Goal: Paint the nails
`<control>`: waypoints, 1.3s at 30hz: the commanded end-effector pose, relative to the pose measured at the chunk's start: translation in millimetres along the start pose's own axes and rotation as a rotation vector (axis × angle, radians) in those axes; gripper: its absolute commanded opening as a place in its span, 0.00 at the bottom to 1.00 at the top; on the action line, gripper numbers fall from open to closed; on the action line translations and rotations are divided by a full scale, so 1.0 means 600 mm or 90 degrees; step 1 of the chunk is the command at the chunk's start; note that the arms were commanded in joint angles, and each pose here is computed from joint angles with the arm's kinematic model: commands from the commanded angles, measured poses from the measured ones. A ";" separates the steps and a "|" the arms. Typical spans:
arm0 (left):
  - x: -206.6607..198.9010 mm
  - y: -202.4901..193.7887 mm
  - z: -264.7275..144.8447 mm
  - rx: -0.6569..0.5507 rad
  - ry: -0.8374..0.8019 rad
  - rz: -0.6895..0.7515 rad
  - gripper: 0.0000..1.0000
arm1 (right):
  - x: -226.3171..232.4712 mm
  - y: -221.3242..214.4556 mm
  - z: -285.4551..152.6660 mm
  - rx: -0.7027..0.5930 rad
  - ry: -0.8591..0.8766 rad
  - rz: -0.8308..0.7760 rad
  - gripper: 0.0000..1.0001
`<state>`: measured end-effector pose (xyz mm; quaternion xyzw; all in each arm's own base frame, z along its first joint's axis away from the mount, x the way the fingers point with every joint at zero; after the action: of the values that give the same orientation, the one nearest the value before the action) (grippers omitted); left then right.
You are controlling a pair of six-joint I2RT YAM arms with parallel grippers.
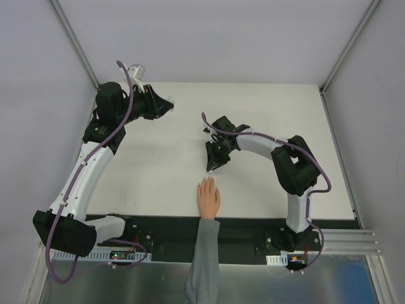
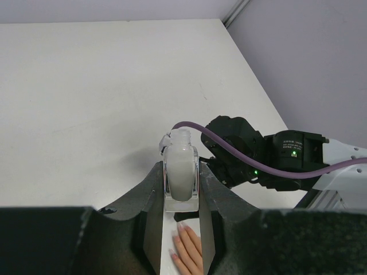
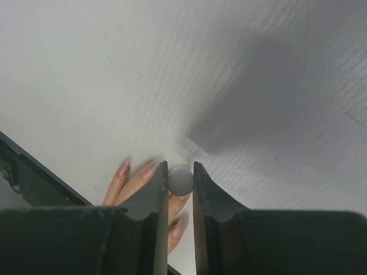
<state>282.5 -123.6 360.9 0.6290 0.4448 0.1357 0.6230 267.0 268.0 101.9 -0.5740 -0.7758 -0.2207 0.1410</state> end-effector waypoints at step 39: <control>-0.021 0.031 -0.023 -0.048 -0.025 0.035 0.00 | 0.021 0.001 -0.013 -0.003 0.005 -0.031 0.00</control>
<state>282.4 -123.6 361.0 0.6291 0.4443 0.1353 0.6233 263.7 272.7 114.2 -0.5546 -0.7889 -0.2289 0.1325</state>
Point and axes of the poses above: each gripper's point midway between its finger pads, its own z axis out along the fingers, its own x axis along the line the jaws close on, y = z × x, the point moved 8 cm from there along -z, back along the fingers, and after that the axes turned 8 degrees about z, right-handed, at the moved point
